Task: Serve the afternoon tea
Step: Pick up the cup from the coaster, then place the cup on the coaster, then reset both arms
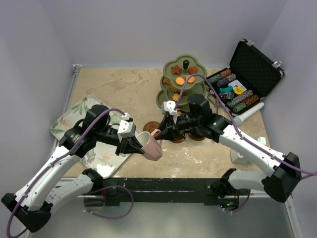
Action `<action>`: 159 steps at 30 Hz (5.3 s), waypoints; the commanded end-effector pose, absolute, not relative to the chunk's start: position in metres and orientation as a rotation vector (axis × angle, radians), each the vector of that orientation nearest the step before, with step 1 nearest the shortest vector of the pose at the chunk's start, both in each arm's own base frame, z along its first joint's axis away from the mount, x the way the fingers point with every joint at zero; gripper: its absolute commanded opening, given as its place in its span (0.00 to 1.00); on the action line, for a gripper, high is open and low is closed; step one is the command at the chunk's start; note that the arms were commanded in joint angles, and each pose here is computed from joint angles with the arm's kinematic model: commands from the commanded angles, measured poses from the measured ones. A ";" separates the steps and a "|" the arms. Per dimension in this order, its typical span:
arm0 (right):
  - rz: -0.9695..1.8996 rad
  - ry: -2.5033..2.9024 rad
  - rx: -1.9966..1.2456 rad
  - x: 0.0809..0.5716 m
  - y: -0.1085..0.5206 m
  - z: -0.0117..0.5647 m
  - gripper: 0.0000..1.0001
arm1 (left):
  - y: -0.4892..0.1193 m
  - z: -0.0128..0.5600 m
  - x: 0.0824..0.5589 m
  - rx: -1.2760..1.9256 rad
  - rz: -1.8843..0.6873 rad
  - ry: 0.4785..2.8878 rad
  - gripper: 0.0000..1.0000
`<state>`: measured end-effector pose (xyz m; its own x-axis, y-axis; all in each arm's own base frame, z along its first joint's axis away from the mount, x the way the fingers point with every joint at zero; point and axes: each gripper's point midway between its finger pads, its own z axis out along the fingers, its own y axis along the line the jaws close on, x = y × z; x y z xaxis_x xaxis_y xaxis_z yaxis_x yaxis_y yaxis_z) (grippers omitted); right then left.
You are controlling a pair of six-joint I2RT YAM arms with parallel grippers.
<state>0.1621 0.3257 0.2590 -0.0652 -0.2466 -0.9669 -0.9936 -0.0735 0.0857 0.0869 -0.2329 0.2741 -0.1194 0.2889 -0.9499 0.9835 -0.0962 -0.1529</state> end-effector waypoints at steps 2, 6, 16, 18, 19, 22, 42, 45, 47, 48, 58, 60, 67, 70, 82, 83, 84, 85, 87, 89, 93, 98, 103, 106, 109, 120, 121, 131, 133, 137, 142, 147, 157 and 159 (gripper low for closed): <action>1.298 1.293 -1.507 0.138 0.341 0.279 0.23 | -0.240 0.316 0.090 1.470 -1.194 1.236 0.00; 1.236 1.346 -1.477 0.149 0.347 0.272 0.00 | -0.241 0.315 0.107 1.401 -1.124 1.309 0.02; 0.854 1.207 -0.931 0.206 0.306 0.352 0.00 | -0.209 0.343 0.177 0.959 -0.741 1.512 1.00; 0.808 1.201 -0.878 0.211 0.297 0.353 0.00 | -0.204 0.349 0.188 0.855 -0.717 1.552 1.00; 0.782 1.195 -0.854 0.214 0.293 0.353 0.00 | -0.204 0.348 0.195 0.819 -0.707 1.586 1.00; 0.712 1.181 -0.803 0.216 0.287 0.349 0.00 | -0.207 0.344 0.214 0.642 -0.749 1.721 1.00; 0.656 1.116 -0.754 0.211 0.280 0.345 0.00 | -0.226 0.276 0.226 0.576 -0.841 2.042 0.71; 0.656 1.109 -0.760 0.209 0.279 0.346 0.00 | -0.232 0.264 0.226 0.605 -0.861 2.084 0.67; 0.657 1.107 -0.765 0.209 0.280 0.345 0.00 | -0.236 0.262 0.225 0.623 -0.882 2.085 0.61; 0.658 1.110 -0.768 0.208 0.281 0.344 0.00 | -0.238 0.260 0.225 0.632 -0.894 2.090 0.57; 0.631 1.193 -0.735 0.223 0.285 0.328 0.28 | -0.236 0.261 0.237 0.629 -0.833 2.066 0.00; 0.632 1.239 -0.666 0.230 0.280 0.328 0.48 | -0.226 0.264 0.246 0.599 -0.758 2.063 0.00; 0.564 1.309 -0.379 0.251 0.244 0.331 0.96 | -0.189 0.238 0.278 0.512 -0.576 2.140 0.00; 0.541 1.318 -0.257 0.262 0.223 0.337 0.98 | -0.188 0.225 0.288 0.499 -0.538 2.163 0.00; 0.529 1.313 -0.183 0.271 0.201 0.337 0.98 | -0.204 0.177 0.319 0.515 -0.491 2.250 0.00; 0.527 1.317 -0.185 0.271 0.201 0.334 0.98 | -0.207 0.174 0.321 0.514 -0.493 2.253 0.00; 0.527 1.318 -0.186 0.271 0.201 0.333 0.98 | -0.209 0.173 0.322 0.513 -0.495 2.255 0.00; 0.525 1.320 -0.189 0.271 0.201 0.332 0.98 | -0.211 0.171 0.324 0.506 -0.495 2.257 0.00; 0.528 1.324 -0.194 0.271 0.202 0.330 0.98 | -0.214 0.168 0.326 0.508 -0.501 2.259 0.00; 0.524 1.327 -0.195 0.271 0.202 0.328 0.98 | -0.217 0.164 0.327 0.514 -0.504 2.268 0.00; 0.526 1.323 -0.200 0.271 0.203 0.328 0.98 | -0.223 0.156 0.331 0.525 -0.496 2.282 0.00; 0.527 1.320 -0.205 0.271 0.204 0.328 0.98 | -0.229 0.149 0.333 0.532 -0.510 2.292 0.00; 0.525 1.320 -0.211 0.271 0.204 0.326 0.98 | -0.232 0.148 0.336 0.532 -0.510 2.283 0.00; 0.526 1.319 -0.216 0.271 0.205 0.326 0.98 | -0.236 0.145 0.336 0.542 -0.515 2.286 0.00; 0.530 1.319 -0.222 0.270 0.206 0.325 0.98 | -0.238 0.139 0.336 0.549 -0.515 2.298 0.00; 0.536 1.312 -0.227 0.268 0.206 0.326 0.98 | -0.247 0.136 0.338 0.566 -0.529 2.293 0.00; 0.533 1.309 -0.228 0.268 0.205 0.327 0.98 | -0.247 0.135 0.338 0.571 -0.529 2.295 0.00; 0.535 1.315 -0.232 0.268 0.206 0.324 0.98 | -0.242 0.128 0.338 0.586 -0.454 2.328 0.03; 0.537 1.317 -0.233 0.268 0.206 0.324 0.98 | -0.242 0.130 0.339 0.582 -0.442 2.326 0.08; 0.540 1.318 -0.240 0.267 0.207 0.322 0.98 | -0.242 0.135 0.339 0.581 -0.434 2.318 0.21; 0.542 1.321 -0.240 0.267 0.208 0.321 0.98 | -0.242 0.138 0.339 0.581 -0.426 2.315 0.35; 0.544 1.321 -0.235 0.266 0.207 0.322 0.98 | -0.242 0.139 0.339 0.579 -0.420 2.313 0.44; 0.510 1.352 -0.132 0.278 0.190 0.327 0.98 | -0.232 0.176 0.345 0.525 -0.378 2.199 0.78; 0.486 1.375 -0.109 0.285 0.185 0.324 0.98 | -0.227 0.190 0.348 0.492 -0.361 2.149 0.86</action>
